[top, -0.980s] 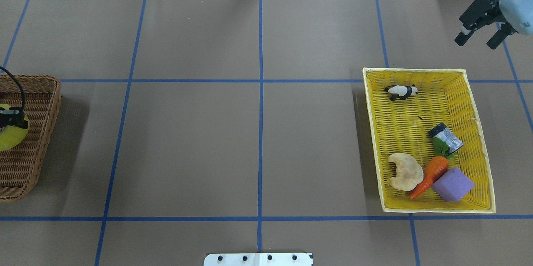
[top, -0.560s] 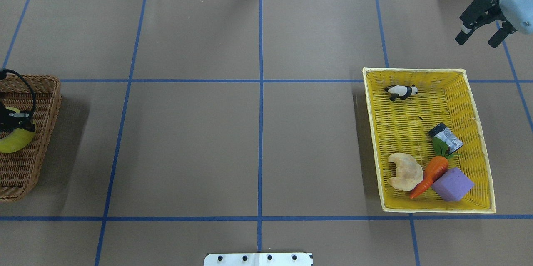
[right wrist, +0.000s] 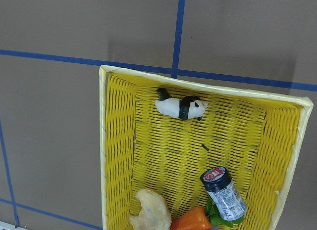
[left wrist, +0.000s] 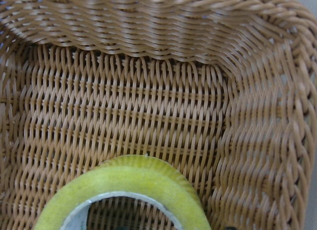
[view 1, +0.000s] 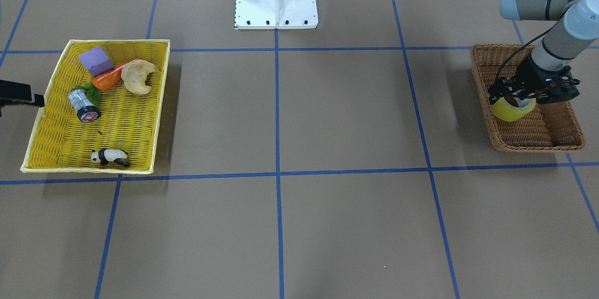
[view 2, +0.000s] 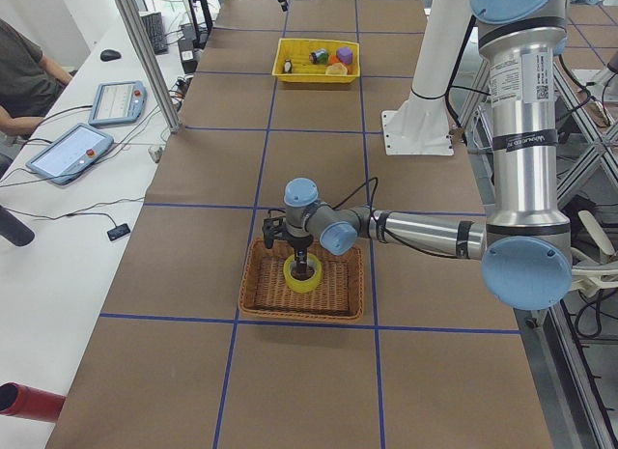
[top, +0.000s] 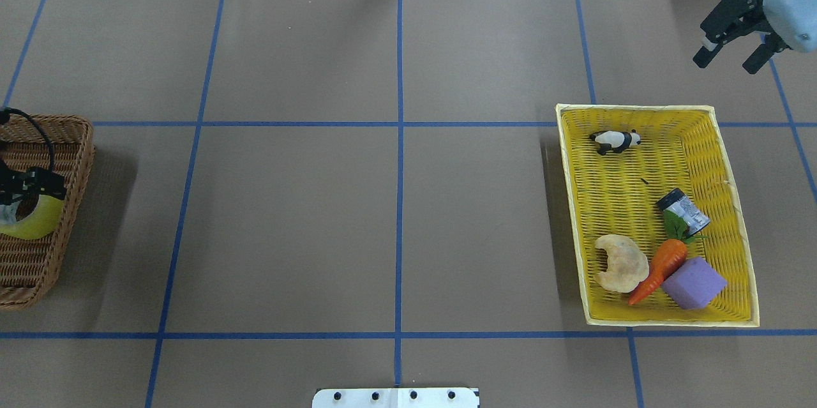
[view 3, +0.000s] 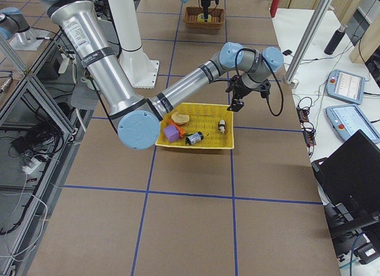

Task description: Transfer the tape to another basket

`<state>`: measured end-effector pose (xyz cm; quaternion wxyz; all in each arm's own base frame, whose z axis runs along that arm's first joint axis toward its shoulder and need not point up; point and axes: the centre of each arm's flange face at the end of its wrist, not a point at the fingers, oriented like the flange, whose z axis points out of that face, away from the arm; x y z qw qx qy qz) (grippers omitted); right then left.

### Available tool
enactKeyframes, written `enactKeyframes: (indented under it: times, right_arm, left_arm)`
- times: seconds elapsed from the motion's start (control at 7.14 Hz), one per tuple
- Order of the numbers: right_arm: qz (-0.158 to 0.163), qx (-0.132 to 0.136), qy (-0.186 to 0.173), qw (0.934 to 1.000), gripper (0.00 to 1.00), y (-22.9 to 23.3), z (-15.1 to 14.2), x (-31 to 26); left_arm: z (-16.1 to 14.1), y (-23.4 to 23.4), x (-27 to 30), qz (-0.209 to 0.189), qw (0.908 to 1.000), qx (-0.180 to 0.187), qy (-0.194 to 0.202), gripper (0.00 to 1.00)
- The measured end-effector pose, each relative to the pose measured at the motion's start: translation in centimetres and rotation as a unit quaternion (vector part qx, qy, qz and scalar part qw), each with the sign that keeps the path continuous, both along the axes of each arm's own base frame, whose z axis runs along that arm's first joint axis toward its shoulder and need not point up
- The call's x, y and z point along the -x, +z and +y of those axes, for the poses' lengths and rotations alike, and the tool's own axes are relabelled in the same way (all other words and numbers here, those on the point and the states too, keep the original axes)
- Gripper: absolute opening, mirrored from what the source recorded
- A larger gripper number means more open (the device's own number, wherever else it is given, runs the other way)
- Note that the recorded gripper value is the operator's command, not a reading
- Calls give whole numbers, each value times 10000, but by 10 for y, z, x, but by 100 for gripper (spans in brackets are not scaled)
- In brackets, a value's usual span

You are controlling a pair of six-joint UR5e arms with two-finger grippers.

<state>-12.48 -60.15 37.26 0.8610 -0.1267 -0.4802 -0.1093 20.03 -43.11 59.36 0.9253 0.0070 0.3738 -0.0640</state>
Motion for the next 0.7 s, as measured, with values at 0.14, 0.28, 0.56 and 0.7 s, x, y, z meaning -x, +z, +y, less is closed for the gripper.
enactKeyframes:
  times: [0.14, 0.28, 0.56, 0.7]
  right_arm:
    - [-24, -11, 3, 10000, 99, -2, 0, 0]
    - [-32, -85, 0, 10000, 99, -7, 2, -1]
    - [286, -444, -25, 9986, 100, -18, 9, -13]
    - [516, -573, -19, 9970, 100, -17, 11, -23]
  left_arm:
    - [1, -14, 4, 83, 9999, -101, -10, 98]
    - [3, -36, 14, 217, 9994, -279, -24, 98]
    - [-5, -58, 57, 199, 9955, -892, 244, 98]
    - [-14, -58, 80, 13, 9914, -1190, 549, 98]
